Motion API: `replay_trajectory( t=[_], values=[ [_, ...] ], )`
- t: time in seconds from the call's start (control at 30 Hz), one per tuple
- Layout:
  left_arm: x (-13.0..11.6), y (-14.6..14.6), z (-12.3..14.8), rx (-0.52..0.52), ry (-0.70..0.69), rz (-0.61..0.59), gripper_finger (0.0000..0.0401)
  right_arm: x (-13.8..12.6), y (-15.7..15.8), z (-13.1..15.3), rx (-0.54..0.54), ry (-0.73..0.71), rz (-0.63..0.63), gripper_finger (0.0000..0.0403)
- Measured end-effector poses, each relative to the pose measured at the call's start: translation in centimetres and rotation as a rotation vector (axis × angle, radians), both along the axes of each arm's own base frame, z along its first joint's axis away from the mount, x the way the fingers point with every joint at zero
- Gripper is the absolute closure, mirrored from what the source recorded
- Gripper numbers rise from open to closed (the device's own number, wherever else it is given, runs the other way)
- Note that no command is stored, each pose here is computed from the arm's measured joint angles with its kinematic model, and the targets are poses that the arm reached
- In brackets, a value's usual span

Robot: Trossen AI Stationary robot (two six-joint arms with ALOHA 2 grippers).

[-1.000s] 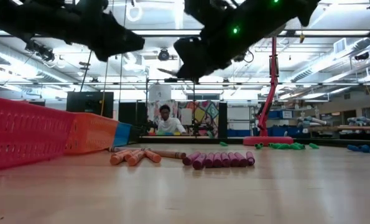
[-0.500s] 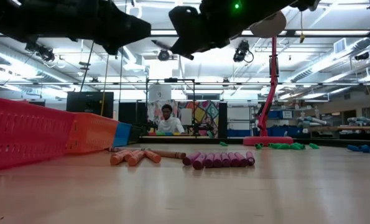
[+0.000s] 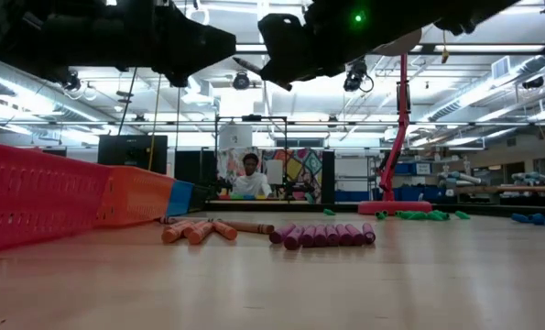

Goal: Sort crayons
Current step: Put the black crayon into the blue bin

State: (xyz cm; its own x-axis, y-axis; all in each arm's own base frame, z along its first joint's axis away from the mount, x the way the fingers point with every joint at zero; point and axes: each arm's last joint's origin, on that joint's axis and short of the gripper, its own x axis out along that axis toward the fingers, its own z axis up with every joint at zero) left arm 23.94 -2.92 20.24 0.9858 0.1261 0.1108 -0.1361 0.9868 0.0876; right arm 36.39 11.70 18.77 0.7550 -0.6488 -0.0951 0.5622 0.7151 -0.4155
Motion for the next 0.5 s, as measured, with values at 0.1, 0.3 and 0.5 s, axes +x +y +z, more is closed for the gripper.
replay_trajectory(
  t=[0.1,0.3,0.5],
  values=[
    [0.0,0.0,0.2,-0.01,-0.02,-0.006,0.0253,-0.5,-0.2,-0.3,-0.008,-0.029,0.008,0.0364],
    [-0.1,-0.3,0.6,-0.011,-0.068,-0.098,0.0253,-1.7,0.2,-0.1,-0.02,-0.139,0.06,0.0364],
    [0.0,-0.3,0.5,-0.024,-0.075,-0.105,0.0253,-2.9,0.1,-0.1,0.007,-0.257,0.14,0.0364]
  ],
)
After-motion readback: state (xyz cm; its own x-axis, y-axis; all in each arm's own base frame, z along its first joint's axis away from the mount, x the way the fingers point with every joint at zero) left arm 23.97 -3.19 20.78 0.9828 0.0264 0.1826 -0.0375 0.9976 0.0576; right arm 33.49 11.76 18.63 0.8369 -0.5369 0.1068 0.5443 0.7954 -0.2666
